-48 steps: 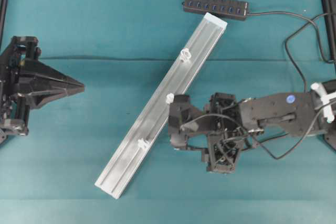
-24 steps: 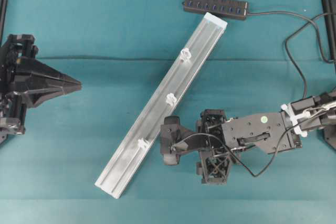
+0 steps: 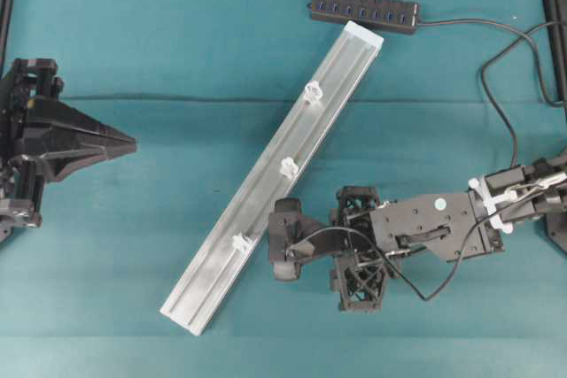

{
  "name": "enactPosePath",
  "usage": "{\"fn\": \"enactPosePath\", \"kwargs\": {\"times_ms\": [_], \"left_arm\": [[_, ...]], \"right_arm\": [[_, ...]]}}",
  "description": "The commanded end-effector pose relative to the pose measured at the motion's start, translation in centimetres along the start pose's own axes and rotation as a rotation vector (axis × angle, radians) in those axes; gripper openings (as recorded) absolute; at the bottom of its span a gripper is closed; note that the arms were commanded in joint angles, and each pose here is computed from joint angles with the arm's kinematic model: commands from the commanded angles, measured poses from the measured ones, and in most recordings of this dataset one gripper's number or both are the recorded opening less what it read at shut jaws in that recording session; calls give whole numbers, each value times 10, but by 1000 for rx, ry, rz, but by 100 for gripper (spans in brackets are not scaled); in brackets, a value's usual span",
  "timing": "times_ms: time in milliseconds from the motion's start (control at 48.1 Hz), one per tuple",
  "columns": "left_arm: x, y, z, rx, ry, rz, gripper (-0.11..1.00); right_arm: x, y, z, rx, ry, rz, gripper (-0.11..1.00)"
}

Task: Pass the USB cable through three rings with both arms.
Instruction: 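Grasp the USB cable behind the plug with the right gripper and lift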

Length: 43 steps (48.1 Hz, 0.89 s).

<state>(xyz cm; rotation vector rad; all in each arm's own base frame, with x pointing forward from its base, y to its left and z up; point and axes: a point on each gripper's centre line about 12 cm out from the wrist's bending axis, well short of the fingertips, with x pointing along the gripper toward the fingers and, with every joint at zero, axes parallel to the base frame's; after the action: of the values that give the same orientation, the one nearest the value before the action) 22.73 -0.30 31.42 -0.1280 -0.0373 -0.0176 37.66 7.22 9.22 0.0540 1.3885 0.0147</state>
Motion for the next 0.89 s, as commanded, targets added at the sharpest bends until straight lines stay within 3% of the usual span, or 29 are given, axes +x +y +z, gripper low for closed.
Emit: {"fn": "enactPosePath", "kwargs": {"times_ms": [0, 250, 395, 749, 874], "left_arm": [[1, 0, 6, -1, -18, -1, -1], [1, -1, 6, -3, -23, -2, -1], [1, -1, 7, -3, -24, -3, -1], [1, -1, 7, -5, -26, -2, -1], [1, -1, 7, -9, -27, -4, -1]], "right_arm": [[11, -2, -3, 5, 22, -6, 51], [9, -4, -1, 14, 18, -6, 29], [5, -6, 0, 18, 8, -4, 8], [3, -6, 0, 0, 5, -5, 7], [-11, -5, 6, -21, -28, 1, 7]]}}
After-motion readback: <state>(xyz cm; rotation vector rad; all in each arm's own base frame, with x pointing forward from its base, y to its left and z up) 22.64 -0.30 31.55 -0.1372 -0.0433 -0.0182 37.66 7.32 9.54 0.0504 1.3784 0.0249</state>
